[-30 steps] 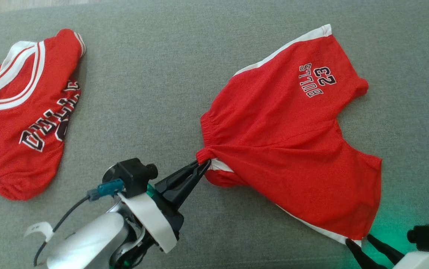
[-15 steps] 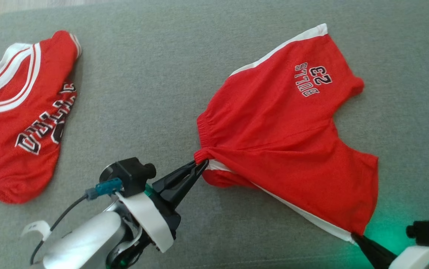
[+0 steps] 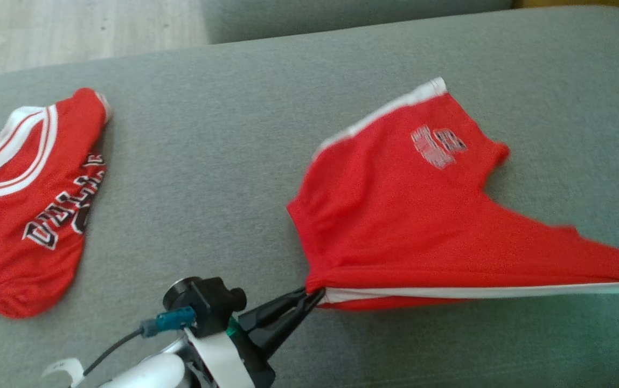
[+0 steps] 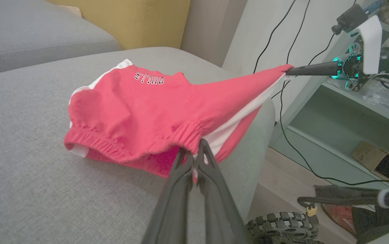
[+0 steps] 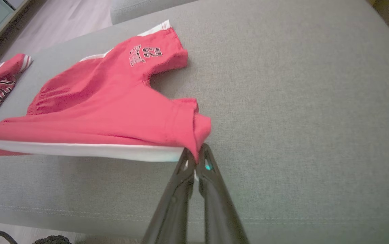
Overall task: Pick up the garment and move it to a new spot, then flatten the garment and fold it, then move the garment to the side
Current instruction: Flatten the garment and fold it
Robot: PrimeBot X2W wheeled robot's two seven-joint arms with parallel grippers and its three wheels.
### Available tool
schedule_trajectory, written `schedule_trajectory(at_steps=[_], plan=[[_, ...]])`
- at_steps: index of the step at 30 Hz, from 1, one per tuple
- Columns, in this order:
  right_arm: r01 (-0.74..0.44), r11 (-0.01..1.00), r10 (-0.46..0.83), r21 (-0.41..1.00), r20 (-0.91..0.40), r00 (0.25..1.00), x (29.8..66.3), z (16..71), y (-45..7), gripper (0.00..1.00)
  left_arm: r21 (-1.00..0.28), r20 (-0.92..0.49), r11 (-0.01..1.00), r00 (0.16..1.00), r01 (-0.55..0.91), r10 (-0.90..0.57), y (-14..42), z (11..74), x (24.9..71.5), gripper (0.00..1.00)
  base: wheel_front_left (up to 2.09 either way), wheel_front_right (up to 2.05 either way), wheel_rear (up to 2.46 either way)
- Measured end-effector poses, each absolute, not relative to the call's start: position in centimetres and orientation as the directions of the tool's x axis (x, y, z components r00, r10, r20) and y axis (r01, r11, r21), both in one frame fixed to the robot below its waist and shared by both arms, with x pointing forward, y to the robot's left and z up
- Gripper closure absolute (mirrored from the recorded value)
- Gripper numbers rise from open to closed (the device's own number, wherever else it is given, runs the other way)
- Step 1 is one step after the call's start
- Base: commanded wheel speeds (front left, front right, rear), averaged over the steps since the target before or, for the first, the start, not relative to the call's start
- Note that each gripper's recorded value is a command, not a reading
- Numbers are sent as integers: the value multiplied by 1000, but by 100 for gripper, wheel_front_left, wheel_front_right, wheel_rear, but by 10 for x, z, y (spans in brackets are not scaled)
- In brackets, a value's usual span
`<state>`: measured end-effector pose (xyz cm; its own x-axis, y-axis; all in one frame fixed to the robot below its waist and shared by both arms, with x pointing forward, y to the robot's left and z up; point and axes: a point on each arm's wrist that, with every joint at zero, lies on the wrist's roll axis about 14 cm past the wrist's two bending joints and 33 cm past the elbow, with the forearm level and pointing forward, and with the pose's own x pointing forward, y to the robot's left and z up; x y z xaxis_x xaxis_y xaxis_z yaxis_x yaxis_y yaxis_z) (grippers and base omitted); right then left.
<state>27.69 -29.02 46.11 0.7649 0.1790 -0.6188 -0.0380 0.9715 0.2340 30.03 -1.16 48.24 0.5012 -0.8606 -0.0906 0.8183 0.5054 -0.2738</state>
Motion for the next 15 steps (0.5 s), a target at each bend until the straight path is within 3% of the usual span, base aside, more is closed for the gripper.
schedule_trajectory(at_steps=[5, 9, 15], plan=[[-78, 974, 194, 214, -600, 776, 286, 491, -285, 100, -272, -55, 503, 509, 820, -859, -10, 501, 293, 100, 0, 0, 0], [-121, 968, 234, 218, -630, 741, 298, 494, -273, 100, -279, -56, 526, 533, 803, -844, -4, 505, 296, 100, 0, 0, 0], [-192, 948, 314, 252, -666, 677, 349, 488, -250, 100, -350, -32, 553, 580, 756, -814, -5, 508, 326, 100, 0, 0, 0]])
